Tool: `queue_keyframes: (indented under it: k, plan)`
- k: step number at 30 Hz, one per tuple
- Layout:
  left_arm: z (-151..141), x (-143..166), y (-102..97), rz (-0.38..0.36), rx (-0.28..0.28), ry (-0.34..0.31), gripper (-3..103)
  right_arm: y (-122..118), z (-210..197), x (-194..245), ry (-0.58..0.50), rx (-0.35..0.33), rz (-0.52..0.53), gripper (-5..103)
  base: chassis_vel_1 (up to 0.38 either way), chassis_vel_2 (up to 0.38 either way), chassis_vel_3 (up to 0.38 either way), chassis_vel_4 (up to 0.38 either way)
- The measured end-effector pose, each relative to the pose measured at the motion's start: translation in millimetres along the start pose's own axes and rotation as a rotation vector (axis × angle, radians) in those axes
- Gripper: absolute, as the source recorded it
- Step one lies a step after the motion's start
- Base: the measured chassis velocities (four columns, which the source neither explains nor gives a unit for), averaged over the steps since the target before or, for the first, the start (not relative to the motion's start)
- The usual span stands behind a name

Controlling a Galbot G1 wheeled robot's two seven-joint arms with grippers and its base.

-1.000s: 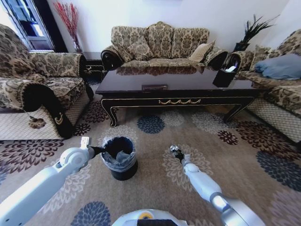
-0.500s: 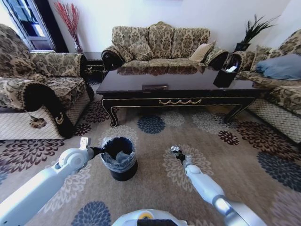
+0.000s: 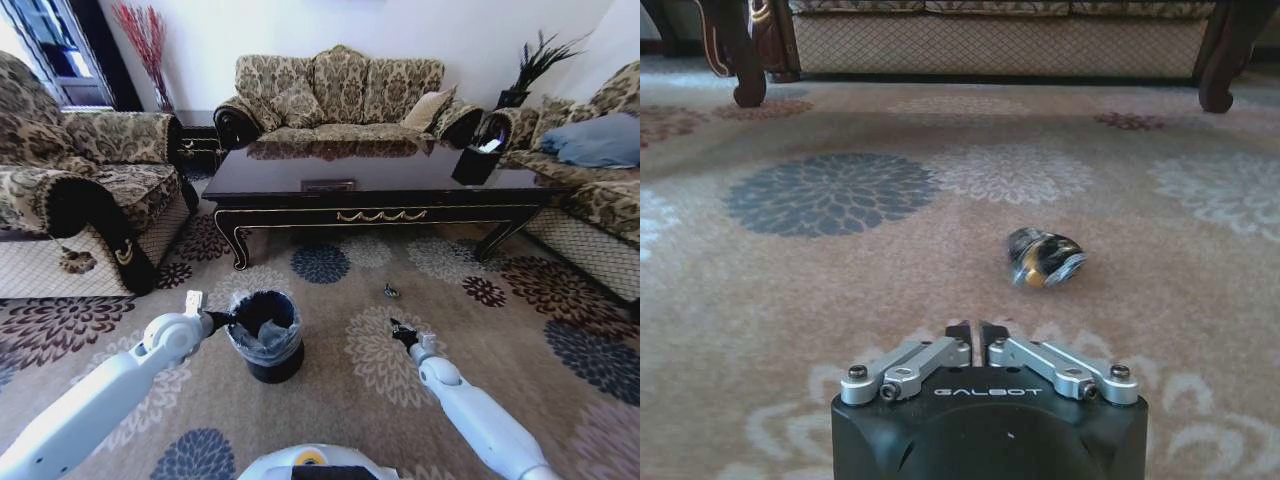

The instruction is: Move to the front of the table and pick up the trash from the floor, then place it into the trash bin.

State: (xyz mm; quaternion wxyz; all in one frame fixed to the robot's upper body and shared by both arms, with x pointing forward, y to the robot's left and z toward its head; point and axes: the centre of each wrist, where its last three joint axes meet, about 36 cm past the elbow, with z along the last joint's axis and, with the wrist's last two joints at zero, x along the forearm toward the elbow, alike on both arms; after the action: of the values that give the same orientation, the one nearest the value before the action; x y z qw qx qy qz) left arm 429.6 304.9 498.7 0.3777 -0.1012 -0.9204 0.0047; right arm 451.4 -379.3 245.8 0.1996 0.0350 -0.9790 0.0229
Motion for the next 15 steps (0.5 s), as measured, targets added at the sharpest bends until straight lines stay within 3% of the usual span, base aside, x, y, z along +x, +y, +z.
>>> queue_keyframes:
  k: [4, 6, 9, 11, 15]
  plan:
    - [-1.1, 6.0, 6.6, -0.018, -0.006, -0.004, 4, 2.2, 6.5, -16.5, 0.004, 0.025, 0.018, 26, 0.0, 0.0, 0.0, 0.0]
    - [-1.5, 6.5, 7.2, -0.02, -0.006, -0.005, 4, 2.5, 7.7, -19.1, 0.002, 0.028, 0.023, 26, 0.0, 0.0, 0.0, 0.0]
    - [-1.4, 6.0, 7.3, -0.018, -0.002, -0.006, 4, 1.9, 13.2, -23.8, -0.015, 0.051, 0.031, 43, 0.0, 0.0, 0.0, 0.0]
    - [-1.1, 5.4, 7.2, -0.018, 0.0, -0.006, 4, 1.5, 13.8, -23.7, -0.017, 0.055, 0.03, 43, 0.0, 0.0, 0.0, 0.0]
    - [2.4, 0.6, 5.6, -0.015, 0.005, 0.003, 4, -3.4, 15.8, -21.4, -0.039, 0.053, 0.019, 65, 0.0, 0.0, 0.0, 0.0]
